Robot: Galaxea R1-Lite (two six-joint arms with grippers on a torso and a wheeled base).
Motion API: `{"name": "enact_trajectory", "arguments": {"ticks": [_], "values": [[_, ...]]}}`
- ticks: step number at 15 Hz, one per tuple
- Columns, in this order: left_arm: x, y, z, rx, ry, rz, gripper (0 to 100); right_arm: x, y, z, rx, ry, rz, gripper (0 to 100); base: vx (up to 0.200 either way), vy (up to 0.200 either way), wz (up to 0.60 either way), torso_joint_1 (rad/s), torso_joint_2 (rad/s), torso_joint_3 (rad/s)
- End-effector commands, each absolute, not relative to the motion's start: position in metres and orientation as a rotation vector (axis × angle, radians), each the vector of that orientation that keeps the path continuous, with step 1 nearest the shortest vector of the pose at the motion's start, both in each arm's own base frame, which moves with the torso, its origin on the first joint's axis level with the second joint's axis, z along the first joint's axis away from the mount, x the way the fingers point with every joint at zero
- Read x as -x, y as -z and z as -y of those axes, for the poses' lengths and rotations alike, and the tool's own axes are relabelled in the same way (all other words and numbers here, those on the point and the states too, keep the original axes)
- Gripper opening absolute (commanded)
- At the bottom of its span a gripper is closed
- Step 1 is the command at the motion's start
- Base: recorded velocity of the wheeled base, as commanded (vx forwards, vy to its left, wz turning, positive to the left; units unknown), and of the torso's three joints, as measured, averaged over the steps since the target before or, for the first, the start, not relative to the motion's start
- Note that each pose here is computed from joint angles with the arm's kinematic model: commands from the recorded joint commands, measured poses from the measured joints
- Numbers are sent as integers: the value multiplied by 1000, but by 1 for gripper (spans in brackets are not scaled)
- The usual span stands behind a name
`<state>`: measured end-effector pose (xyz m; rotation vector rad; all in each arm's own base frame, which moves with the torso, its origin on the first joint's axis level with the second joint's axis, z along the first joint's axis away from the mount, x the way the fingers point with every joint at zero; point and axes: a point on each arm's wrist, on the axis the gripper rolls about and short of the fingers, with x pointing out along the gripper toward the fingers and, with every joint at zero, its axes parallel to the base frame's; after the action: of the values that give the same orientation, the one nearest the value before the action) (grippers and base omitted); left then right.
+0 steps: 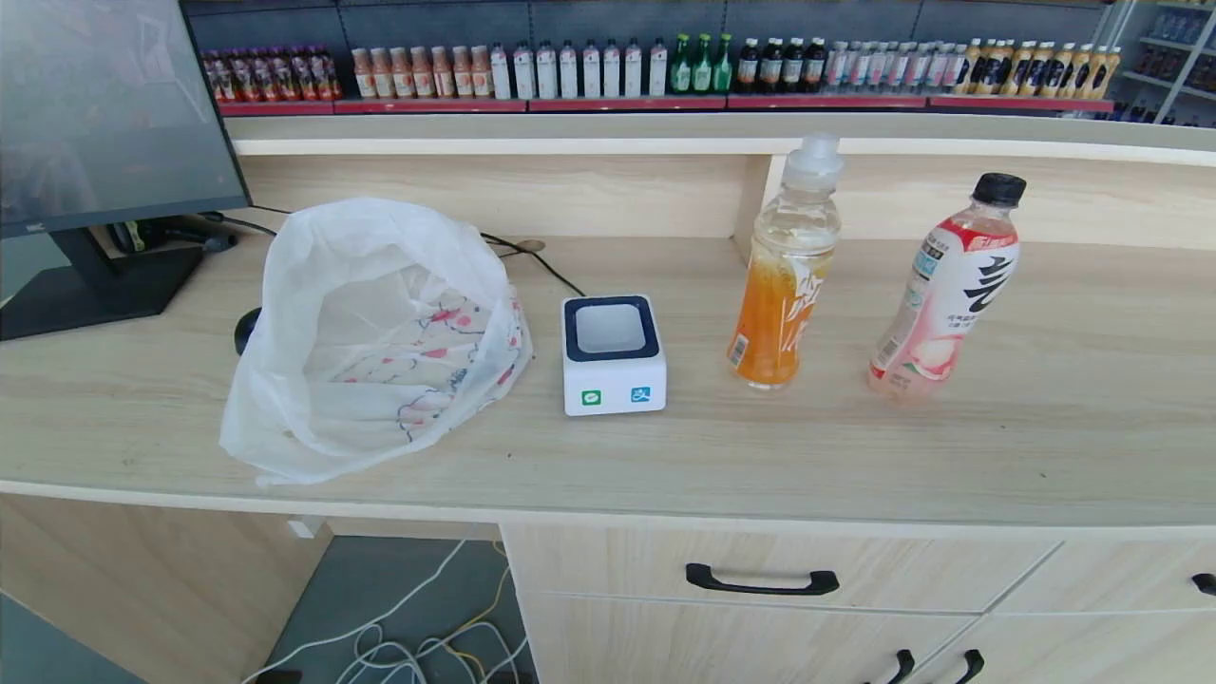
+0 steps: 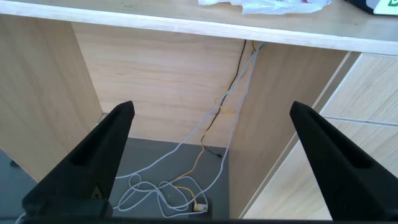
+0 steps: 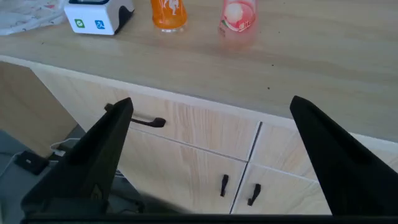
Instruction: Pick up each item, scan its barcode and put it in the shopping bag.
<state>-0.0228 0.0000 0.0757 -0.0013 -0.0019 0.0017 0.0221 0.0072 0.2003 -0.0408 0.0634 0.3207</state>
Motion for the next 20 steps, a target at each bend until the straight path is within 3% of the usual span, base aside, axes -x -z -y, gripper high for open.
{"name": "enact_trajectory", "arguments": {"ticks": [1,6,11,20], "values": [[23,-76,0,2,-2,3,100,-66,-224,-20,83,-442,-134,100,0,0,0,0,0,0],[23,-76,0,2,-2,3,100,-137,-246,-49,91,-517,-50,100,0,0,0,0,0,0],[23,-76,0,2,-2,3,100,-157,-267,-88,120,-649,-5,100,0,0,0,0,0,0],[23,-76,0,2,-2,3,100,-171,-268,-151,113,-508,42,100,0,0,0,0,0,0]]}}
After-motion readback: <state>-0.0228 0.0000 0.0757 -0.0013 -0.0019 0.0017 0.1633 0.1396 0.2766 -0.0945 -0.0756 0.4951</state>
